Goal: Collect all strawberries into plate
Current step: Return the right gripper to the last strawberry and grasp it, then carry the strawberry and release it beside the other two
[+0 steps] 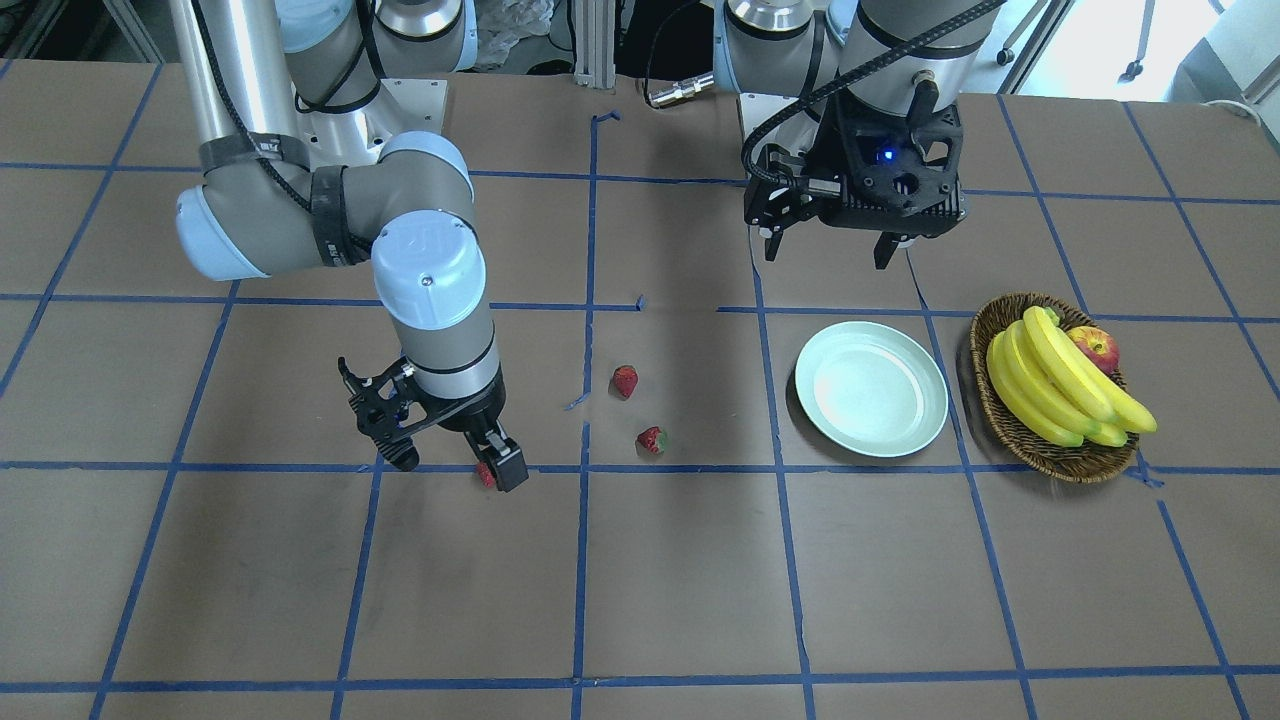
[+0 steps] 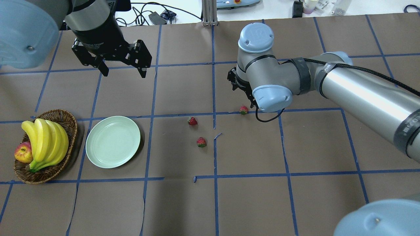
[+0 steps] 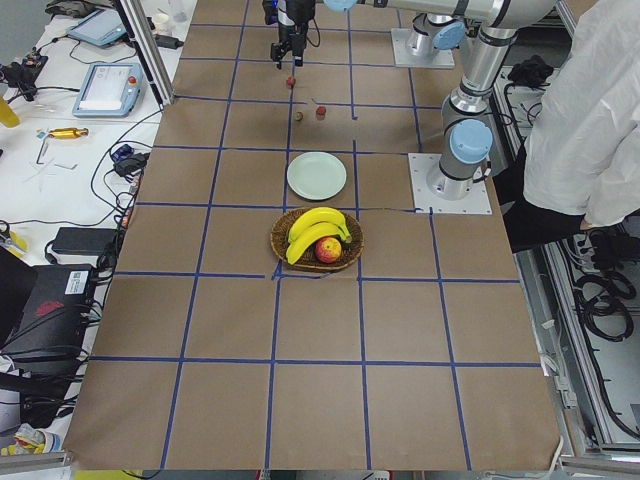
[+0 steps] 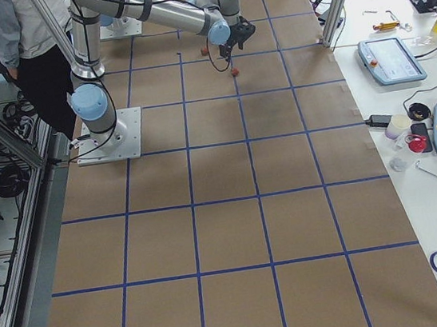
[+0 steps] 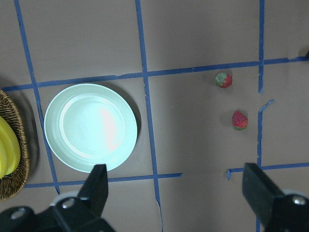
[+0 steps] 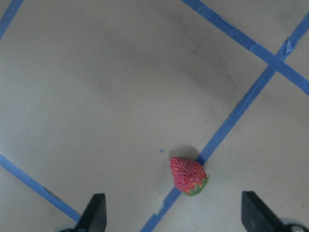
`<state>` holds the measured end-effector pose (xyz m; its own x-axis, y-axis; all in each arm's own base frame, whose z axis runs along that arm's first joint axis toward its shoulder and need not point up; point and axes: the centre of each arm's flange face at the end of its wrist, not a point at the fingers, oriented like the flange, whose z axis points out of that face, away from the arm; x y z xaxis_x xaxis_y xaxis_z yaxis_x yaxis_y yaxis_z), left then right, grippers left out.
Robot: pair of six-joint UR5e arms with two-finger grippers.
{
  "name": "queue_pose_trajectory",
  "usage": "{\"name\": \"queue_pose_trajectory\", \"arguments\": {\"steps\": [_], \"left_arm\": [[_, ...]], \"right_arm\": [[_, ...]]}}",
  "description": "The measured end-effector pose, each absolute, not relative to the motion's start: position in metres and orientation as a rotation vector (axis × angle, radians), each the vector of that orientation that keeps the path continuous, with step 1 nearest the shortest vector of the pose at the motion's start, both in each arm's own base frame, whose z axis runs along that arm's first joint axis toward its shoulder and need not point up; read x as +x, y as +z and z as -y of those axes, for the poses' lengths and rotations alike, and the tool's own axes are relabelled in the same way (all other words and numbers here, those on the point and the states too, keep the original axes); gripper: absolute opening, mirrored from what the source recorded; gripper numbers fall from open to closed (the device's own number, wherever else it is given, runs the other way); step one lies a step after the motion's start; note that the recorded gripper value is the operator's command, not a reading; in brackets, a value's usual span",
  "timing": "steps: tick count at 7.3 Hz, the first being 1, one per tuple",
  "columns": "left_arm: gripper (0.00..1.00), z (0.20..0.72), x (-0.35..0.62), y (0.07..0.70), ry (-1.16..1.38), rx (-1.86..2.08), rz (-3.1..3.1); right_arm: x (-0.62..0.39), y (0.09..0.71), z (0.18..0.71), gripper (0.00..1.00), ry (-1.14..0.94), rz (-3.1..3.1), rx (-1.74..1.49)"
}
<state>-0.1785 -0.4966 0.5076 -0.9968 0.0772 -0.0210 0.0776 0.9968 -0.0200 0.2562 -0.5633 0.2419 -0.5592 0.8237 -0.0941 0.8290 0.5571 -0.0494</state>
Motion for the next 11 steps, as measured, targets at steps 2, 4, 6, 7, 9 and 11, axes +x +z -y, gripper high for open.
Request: {"name": "queue_pose_trajectory", "arguments": {"steps": [2,4,6,7,9,11], "left_arm": [[1.00,0.498,-0.179,0.506,-0.027,0.120,-3.121],[1.00,0.498,-0.179,0.506,-0.026,0.119,-3.121],[1.00,0.498,-0.179,0.505,-0.024,0.119,-3.121],[1.00,0.498,-0.179,0.505,-0.023,0.119,-3.121],[1.00,0.498,-0.179,0.505,-0.024,0.120,-3.121],[1.00,0.498,-0.179,0.506,-0.026,0.121,-3.120]], "right_arm": [[0.253,0.214,0.571,0.98,-0.116,-2.645,1.529],[0.250,0.186,0.558,0.94,-0.055,-2.688,1.518],[0.248,0.173,0.548,0.28,-0.025,-2.713,1.507],[0.248,0.172,0.548,0.00,-0.025,-2.721,1.491],[0.248,0.176,0.550,0.00,-0.036,-2.754,1.418],[0.264,0.202,0.556,0.00,-0.034,-2.708,1.339]]}}
